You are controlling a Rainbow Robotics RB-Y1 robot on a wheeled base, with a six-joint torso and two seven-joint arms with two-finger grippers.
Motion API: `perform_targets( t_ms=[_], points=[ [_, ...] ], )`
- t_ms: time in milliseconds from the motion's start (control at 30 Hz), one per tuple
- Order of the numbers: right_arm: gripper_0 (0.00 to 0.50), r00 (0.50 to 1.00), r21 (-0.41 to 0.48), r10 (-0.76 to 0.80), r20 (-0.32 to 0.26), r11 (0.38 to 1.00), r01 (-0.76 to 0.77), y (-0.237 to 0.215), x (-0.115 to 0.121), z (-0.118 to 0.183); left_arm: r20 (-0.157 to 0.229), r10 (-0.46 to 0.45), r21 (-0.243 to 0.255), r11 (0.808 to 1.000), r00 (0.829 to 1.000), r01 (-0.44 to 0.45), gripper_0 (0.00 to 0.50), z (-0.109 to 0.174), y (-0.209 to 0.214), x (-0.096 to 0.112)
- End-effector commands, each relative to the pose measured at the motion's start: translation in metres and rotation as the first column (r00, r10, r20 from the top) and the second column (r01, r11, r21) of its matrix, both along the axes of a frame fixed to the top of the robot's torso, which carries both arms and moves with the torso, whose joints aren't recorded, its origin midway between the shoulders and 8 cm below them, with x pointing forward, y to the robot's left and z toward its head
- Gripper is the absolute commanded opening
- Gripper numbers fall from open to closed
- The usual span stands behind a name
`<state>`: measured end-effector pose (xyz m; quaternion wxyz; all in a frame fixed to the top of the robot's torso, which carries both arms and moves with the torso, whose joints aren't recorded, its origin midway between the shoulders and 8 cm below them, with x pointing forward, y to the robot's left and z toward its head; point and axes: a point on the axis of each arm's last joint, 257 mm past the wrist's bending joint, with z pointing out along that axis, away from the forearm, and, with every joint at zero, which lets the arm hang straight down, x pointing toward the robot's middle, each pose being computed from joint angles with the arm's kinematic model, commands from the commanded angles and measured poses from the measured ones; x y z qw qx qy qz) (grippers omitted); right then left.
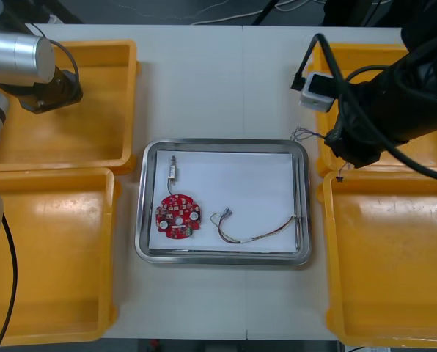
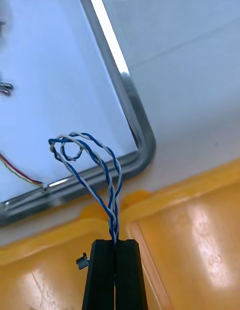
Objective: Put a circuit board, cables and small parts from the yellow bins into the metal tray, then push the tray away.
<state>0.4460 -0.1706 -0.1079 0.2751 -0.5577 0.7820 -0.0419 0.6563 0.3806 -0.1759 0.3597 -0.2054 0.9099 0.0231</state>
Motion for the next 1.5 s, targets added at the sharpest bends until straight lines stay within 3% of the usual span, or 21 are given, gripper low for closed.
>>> perform_targets(
  t_ms=[33, 200, 500, 667, 767, 800, 833, 1000, 1067, 1200, 1500],
  points=[
    [0.0, 0.996, -0.024, 0.085, 0.023, 0.996, -0.084, 0.034, -0.006, -0.011, 0.03, -0.081, 0.061, 0.995, 0.996, 0.079, 0.5, 0.019, -0.011, 0.012],
    [0.0, 0.988, -0.055, 0.147, 0.039, 0.988, -0.145, 0.065, -0.006, -0.027, 0.026, -0.082, 0.072, 0.994, 0.996, 0.08, 0.5, 0.017, -0.007, 0.011],
    [0.0, 0.977, -0.078, 0.214, -0.001, 0.974, -0.213, 0.107, 0.003, -0.056, 0.009, -0.076, 0.093, 0.993, 0.997, 0.075, 0.5, 0.011, 0.008, 0.005],
    [0.0, 0.973, -0.11, 0.231, 0.009, 0.967, -0.229, 0.12, 0.01, -0.068, 0.004, -0.077, 0.094, 0.993, 0.997, 0.076, 0.498, 0.01, 0.012, 0.003],
    [0.0, 0.972, -0.141, 0.235, 0.01, 0.963, -0.231, 0.12, 0.015, -0.074, -0.001, -0.076, 0.097, 0.992, 0.997, 0.076, 0.467, 0.007, 0.017, 0.001],
    [0.0, 0.972, -0.145, 0.234, 0.005, 0.962, -0.231, 0.12, 0.016, -0.077, -0.003, -0.077, 0.098, 0.992, 0.997, 0.077, 0.441, 0.006, 0.018, 0.0],
    [0.0, 0.972, -0.148, 0.233, 0.0, 0.962, -0.23, 0.119, 0.018, -0.081, -0.003, -0.078, 0.097, 0.992, 0.997, 0.078, 0.383, 0.006, 0.018, 0.0],
    [0.0, 0.974, -0.169, 0.228, 0.005, 0.96, -0.224, 0.115, 0.026, -0.088, -0.011, -0.077, 0.105, 0.991, 0.997, 0.077, 0.289, 0.002, 0.026, -0.003],
    [0.0, 0.975, -0.181, 0.224, 0.004, 0.959, -0.22, 0.113, 0.03, -0.091, -0.011, -0.077, 0.106, 0.991, 0.997, 0.077, 0.216, 0.002, 0.029, -0.004],
    [0.0, 0.974, -0.202, 0.227, 0.017, 0.955, -0.219, 0.113, 0.038, -0.098, -0.016, -0.078, 0.108, 0.991, 0.997, 0.08, 0.012, 0.001, 0.034, -0.006],
    [0.003, 0.974, -0.21, 0.227, 0.008, 0.952, -0.221, 0.121, 0.047, -0.114, -0.039, -0.085, 0.092, 0.992, 0.996, 0.088, 0.0, 0.002, 0.035, -0.013]
  ],
)
